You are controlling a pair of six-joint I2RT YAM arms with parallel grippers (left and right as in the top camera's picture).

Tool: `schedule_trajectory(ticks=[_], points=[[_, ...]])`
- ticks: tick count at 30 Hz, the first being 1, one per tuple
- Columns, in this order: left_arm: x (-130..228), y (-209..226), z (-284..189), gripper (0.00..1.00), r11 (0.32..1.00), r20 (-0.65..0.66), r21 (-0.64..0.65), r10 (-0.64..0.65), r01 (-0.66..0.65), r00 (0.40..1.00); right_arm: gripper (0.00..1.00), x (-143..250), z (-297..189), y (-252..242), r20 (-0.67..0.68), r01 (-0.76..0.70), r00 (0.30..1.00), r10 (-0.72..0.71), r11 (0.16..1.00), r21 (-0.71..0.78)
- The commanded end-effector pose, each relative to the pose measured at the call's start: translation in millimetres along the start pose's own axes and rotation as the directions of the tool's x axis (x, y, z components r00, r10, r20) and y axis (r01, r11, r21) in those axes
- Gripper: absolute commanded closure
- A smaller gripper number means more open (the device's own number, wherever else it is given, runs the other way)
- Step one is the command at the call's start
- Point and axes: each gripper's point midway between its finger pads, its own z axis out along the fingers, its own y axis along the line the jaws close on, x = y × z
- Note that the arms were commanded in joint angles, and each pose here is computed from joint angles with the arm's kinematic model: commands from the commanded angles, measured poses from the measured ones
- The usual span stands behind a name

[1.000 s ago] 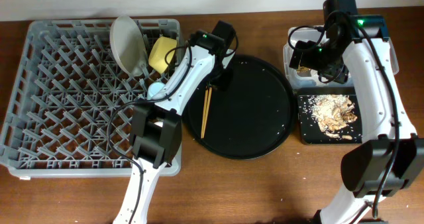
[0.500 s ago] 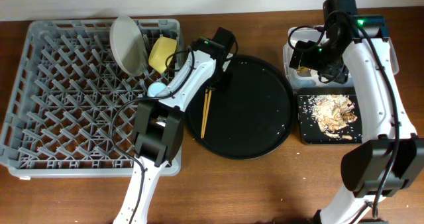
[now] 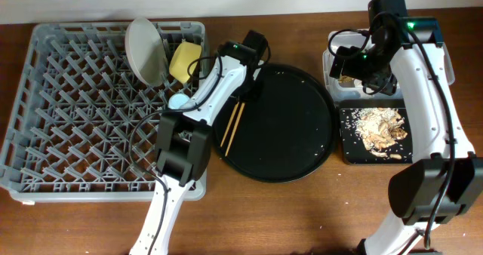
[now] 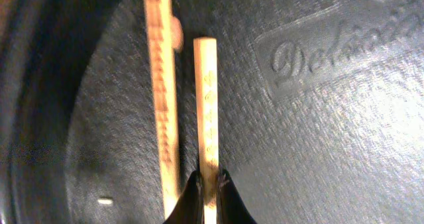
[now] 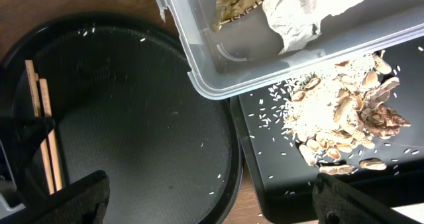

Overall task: Sort waste into correct bins and load items into the dishwasher rack
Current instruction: 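Carry the chopstick left and drop it into the rack, then return the left gripper to the tray and grasp the second chopstick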

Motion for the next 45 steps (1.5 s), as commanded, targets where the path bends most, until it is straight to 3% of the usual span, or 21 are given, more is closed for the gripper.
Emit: schedule_trajectory(ticks=[1,7,10,13,15,17,19,25,30,31,32,33,34,38,40,45], points=[[-21.6,-7.4,-48.1,0.99,1.0,0.077,0.025,0.005,-0.007,0.997,0.02,2.2,3.0,0.7,-0.01,0.013,1.0,-0.013,1.0,0.004],[-21.6,30.5,-175.8,1.0,0.995,0.251,-0.092,-0.023,0.047,0.968,0.02,2.1,3.0,0.7,-0.009,0.013,1.0,-0.013,1.0,0.004],[-19.0,52.8,-232.4,0.99,0.993,0.362,-0.076,-0.053,0.086,0.931,0.02,2.2,3.0,0.7,-0.01,0.013,1.0,-0.013,1.0,0.004],[8.4,86.4,-287.3,0.99,0.985,0.41,-0.08,-0.108,0.153,0.906,0.02,2.2,3.0,0.7,-0.01,0.013,1.0,-0.013,1.0,0.004],[55.3,127.5,-304.6,0.99,0.957,0.352,-0.153,-0.181,0.247,0.918,0.02,2.2,3.0,0.6,-0.009,0.013,1.0,-0.013,1.0,0.005],[95.7,163.2,-303.1,0.99,0.906,0.296,-0.22,-0.293,0.363,0.909,0.01,2.2,3.0,0.7,-0.01,0.013,1.0,-0.013,1.0,0.004],[123.3,192.4,-281.3,0.99,0.878,0.218,-0.264,-0.349,0.399,0.911,0.02,2.2,3.0,0.7,-0.01,0.013,1.0,-0.013,1.0,0.004],[98.4,210.8,-177.9,1.0,0.919,0.186,-0.274,-0.24,0.285,0.953,0.02,2.2,3.0,0.7,-0.01,0.013,1.0,-0.013,1.0,0.004],[92.3,216.2,-139.9,0.99,0.921,0.21,-0.288,-0.207,0.263,0.955,0.01,2.1,3.0,0.7,-0.009,0.013,1.0,-0.013,1.0,0.004],[92.9,218.1,-139.6,0.93,0.917,0.211,-0.298,-0.208,0.265,0.955,0.02,2.2,3.0,0.7,-0.01,0.013,1.0,-0.013,1.0,0.004],[92.4,218.9,-140.1,0.68,0.915,0.213,-0.303,-0.207,0.266,0.955,0.02,2.2,3.0,0.7,-0.01,0.013,1.0,-0.013,1.0,0.004],[91.7,218.9,-140.4,0.56,0.915,0.217,-0.302,-0.207,0.267,0.954,0.02,2.2,3.0,0.7,-0.01,0.013,1.0,-0.013,1.0,0.004],[90.6,216.8,-140.7,0.52,0.918,0.218,-0.295,-0.205,0.265,0.954,0.02,2.2,3.0,0.7,-0.01,0.013,1.0,-0.013,1.0,0.004],[66.1,182.7,-167.8,0.51,0.949,0.302,-0.213,-0.163,0.233,0.939,0.01,2.2,3.0,0.7,-0.01,0.013,1.0,-0.013,1.0,0.004],[33.8,114.6,-190.1,0.51,0.994,0.406,-0.056,-0.067,0.098,0.912,0.02,2.2,3.0,0.7,-0.01,0.013,1.0,-0.013,1.0,0.004],[10.1,29.7,-163.9,0.51,0.998,0.423,-0.035,0.056,-0.046,0.904,0.01,2.2,3.0,0.6,-0.009,0.013,1.0,-0.013,1.0,0.005]])
